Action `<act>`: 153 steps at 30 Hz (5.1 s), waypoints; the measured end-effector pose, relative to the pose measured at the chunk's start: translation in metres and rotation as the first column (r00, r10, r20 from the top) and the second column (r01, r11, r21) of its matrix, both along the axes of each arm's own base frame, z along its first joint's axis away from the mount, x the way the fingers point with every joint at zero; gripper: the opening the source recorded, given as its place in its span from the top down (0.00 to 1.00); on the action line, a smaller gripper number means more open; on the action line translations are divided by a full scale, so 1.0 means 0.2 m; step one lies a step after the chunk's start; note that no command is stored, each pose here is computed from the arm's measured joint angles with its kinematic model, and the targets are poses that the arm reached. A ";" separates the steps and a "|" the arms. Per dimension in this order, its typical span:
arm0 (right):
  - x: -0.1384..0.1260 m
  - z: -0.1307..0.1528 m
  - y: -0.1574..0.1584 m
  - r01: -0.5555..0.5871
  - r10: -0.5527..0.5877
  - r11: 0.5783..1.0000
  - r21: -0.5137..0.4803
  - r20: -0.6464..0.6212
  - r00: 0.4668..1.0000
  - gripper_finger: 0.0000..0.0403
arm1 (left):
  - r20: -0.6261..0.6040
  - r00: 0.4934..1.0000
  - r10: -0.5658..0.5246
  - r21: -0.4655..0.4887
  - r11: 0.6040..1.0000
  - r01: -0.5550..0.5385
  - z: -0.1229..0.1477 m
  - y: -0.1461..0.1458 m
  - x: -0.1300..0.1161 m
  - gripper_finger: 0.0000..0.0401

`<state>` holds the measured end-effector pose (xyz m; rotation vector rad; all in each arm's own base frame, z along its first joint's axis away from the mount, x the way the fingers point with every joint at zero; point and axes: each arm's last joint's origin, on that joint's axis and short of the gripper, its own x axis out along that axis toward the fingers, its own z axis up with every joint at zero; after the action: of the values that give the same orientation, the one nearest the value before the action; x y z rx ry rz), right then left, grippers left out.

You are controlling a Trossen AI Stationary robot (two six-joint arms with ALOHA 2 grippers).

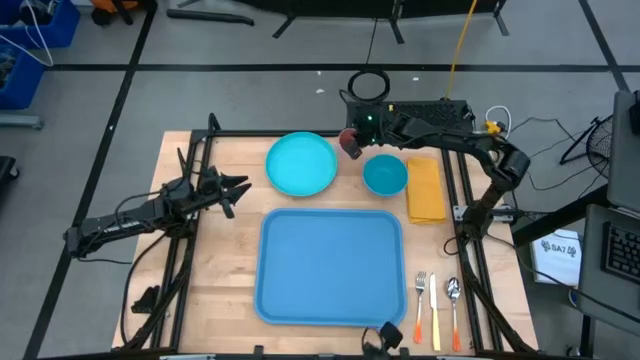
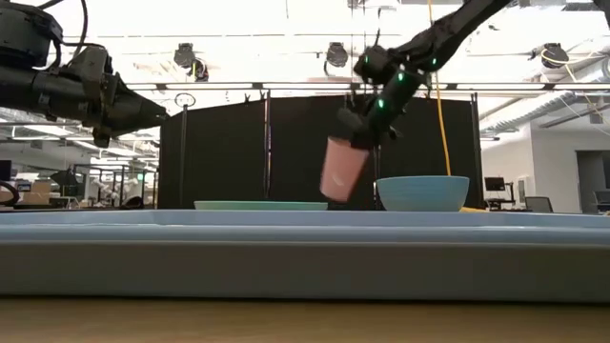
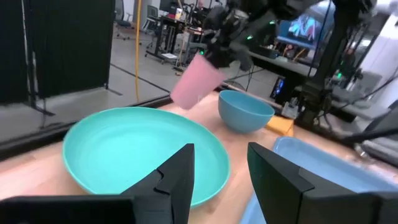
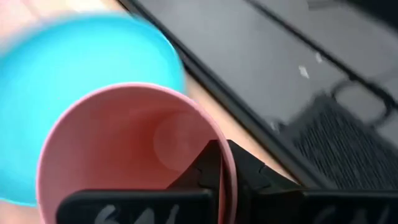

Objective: Set up tray
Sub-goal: Put the pink cup on the serving tray

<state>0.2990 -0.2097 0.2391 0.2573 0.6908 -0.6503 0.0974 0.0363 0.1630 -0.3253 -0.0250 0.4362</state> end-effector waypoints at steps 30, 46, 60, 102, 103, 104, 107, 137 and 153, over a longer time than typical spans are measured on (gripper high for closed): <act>0.40 -0.01 0.59 -0.361 0.380 0.923 -0.136 0.163 0.910 1.00 | -0.146 0.926 -0.349 -0.580 0.788 0.206 0.76 0.11 0.54 0.62; 0.40 -0.01 0.59 -0.360 0.380 0.923 -0.137 0.166 0.910 1.00 | -0.556 0.721 -0.414 -0.531 0.844 0.075 0.91 0.27 0.98 0.62; 0.40 -0.02 0.59 -0.350 0.369 0.927 -0.138 0.153 0.917 1.00 | -0.675 0.622 -0.397 -0.534 0.845 -0.040 0.71 0.33 1.11 0.62; 0.41 0.00 0.63 -0.389 0.412 0.908 -0.154 0.170 0.895 1.00 | -0.665 0.636 -0.391 -0.523 0.852 -0.022 0.72 0.33 1.12 0.96; 0.40 0.01 0.64 -0.393 0.418 0.905 -0.163 0.163 0.894 1.00 | -0.655 0.639 -0.404 -0.534 0.845 -0.014 0.72 0.33 1.12 0.95; 0.40 0.02 0.64 -0.395 0.420 0.903 -0.171 0.154 0.894 1.00 | -0.649 0.640 -0.411 -0.540 0.842 -0.007 0.72 0.32 1.12 0.94; 0.41 0.04 0.66 -0.393 0.421 0.901 -0.182 0.149 0.895 1.00 | -0.627 0.644 -0.438 -0.561 0.828 0.018 0.72 0.32 1.13 0.91; 0.42 0.11 0.68 -0.378 0.414 0.855 -0.354 0.029 0.910 1.00 | -0.627 0.634 -0.452 -0.551 0.833 0.050 0.72 0.31 1.13 0.56; 0.41 0.10 0.69 -0.373 0.395 0.862 -0.343 -0.005 0.919 1.00 | -0.637 0.624 -0.454 -0.513 0.853 0.097 0.72 0.33 1.13 0.98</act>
<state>0.3809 -0.0726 0.2588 -0.1785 0.5345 -0.3635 0.3241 0.1025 0.3078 -0.5650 0.9523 0.2197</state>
